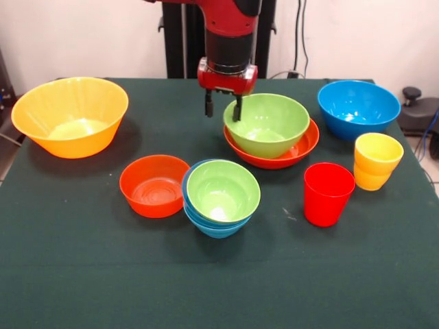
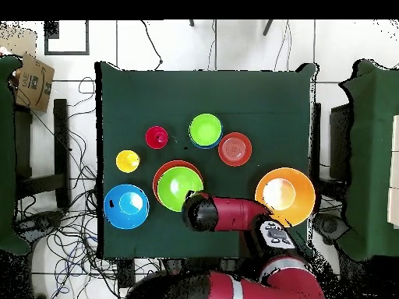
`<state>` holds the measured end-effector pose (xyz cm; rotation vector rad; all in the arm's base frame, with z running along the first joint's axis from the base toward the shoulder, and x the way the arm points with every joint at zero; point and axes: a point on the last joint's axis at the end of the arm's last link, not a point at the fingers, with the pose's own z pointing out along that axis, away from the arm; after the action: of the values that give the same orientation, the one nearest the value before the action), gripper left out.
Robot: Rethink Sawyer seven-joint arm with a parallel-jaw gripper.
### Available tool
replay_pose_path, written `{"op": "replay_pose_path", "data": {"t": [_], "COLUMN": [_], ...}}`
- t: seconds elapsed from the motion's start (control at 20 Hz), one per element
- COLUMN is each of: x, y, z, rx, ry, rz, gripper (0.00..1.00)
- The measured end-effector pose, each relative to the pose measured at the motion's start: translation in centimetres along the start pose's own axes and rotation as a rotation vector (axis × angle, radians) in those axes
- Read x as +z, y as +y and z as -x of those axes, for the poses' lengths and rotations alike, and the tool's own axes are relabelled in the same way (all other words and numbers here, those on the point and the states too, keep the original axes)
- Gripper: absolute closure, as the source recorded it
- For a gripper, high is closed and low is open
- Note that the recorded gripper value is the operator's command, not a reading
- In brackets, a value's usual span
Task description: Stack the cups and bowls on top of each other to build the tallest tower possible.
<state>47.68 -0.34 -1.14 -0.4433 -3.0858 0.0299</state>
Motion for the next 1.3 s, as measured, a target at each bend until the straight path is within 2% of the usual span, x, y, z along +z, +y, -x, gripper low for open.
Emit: {"op": "replay_pose_path", "data": {"t": [0.2, 0.5, 0.8, 1.3], "x": [-1.9, -4.6, -6.7, -6.0], "y": [-0.2, -0.6, -1.2, -1.0], "z": [1.9, 4.1, 5.7, 4.9], "rx": [0.013, 0.029, 0.048, 0.033], "ry": [-0.043, -0.086, -0.1, -0.078], "rz": [0.017, 0.032, 0.042, 0.037], "gripper": [0.0, 0.0, 0.0, 0.0]}}
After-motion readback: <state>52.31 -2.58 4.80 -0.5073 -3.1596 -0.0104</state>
